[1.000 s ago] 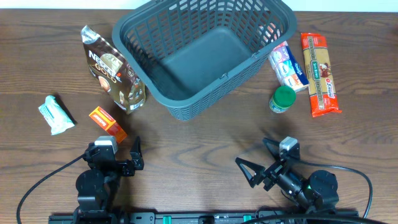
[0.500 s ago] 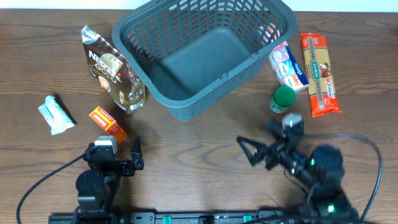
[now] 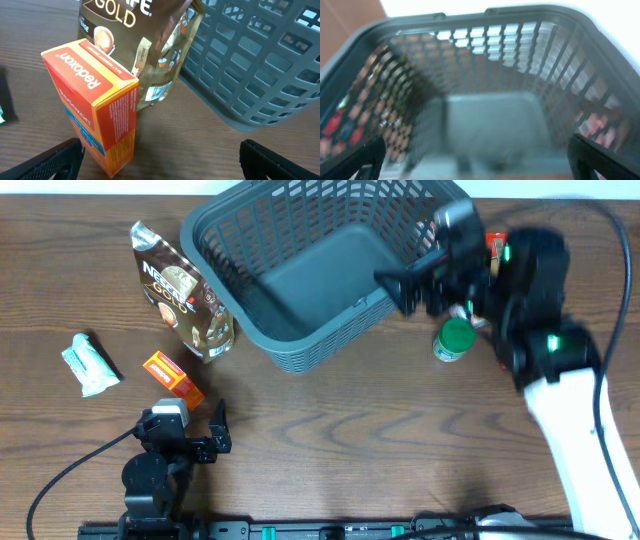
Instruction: Pack container
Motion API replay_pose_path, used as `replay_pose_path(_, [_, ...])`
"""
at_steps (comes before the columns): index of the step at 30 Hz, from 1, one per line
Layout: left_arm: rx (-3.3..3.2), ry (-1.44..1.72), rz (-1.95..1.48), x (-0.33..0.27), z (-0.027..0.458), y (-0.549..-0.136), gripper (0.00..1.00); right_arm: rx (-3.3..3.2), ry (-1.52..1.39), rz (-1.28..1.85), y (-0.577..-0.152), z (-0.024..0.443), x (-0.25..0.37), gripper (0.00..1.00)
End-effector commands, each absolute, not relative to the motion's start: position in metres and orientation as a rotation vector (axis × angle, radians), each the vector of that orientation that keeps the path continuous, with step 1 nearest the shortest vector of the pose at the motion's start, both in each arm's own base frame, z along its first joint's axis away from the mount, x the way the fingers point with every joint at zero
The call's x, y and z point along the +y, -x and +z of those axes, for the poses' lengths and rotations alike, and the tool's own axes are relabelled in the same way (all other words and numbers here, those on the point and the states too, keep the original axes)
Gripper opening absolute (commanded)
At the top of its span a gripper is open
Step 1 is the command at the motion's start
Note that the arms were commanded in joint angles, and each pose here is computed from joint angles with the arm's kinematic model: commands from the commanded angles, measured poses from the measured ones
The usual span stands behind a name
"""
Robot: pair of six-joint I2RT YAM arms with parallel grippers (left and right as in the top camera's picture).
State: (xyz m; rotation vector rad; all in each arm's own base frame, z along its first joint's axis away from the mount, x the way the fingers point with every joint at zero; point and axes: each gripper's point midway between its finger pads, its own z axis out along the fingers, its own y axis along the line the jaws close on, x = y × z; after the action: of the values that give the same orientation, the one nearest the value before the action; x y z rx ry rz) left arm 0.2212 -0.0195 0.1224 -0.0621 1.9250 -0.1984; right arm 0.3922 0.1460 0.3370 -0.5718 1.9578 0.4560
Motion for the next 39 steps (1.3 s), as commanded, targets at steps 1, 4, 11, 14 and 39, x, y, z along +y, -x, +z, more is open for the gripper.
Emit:
replay_pose_path(1, [1.942,0.074,-0.191,-0.018,0.113,-0.221,0.98,1.923,0.690,0.292,-0.428,0.359,0.144,0.99])
replay_pose_path(4, [1.942,0.074,-0.191,-0.018,0.113,-0.221,0.98,2.000,0.662,0.173,-0.459,0.357,0.131,0.86])
replay_pose_path(11, [1.942,0.074,-0.191,-0.018,0.113,-0.221,0.98,2.175,0.626,0.043,-0.504,0.326,0.115,0.01])
replay_pose_path(14, [1.942,0.074,-0.191,-0.018,0.113,-0.221,0.98,2.232,0.616,0.054,-0.511,0.308,0.113,0.01])
replay_pose_path(39, [1.942,0.074,-0.191,-0.018,0.113,-0.221,0.99,2.739,0.640,0.088,-0.413,0.249,0.091,0.01])
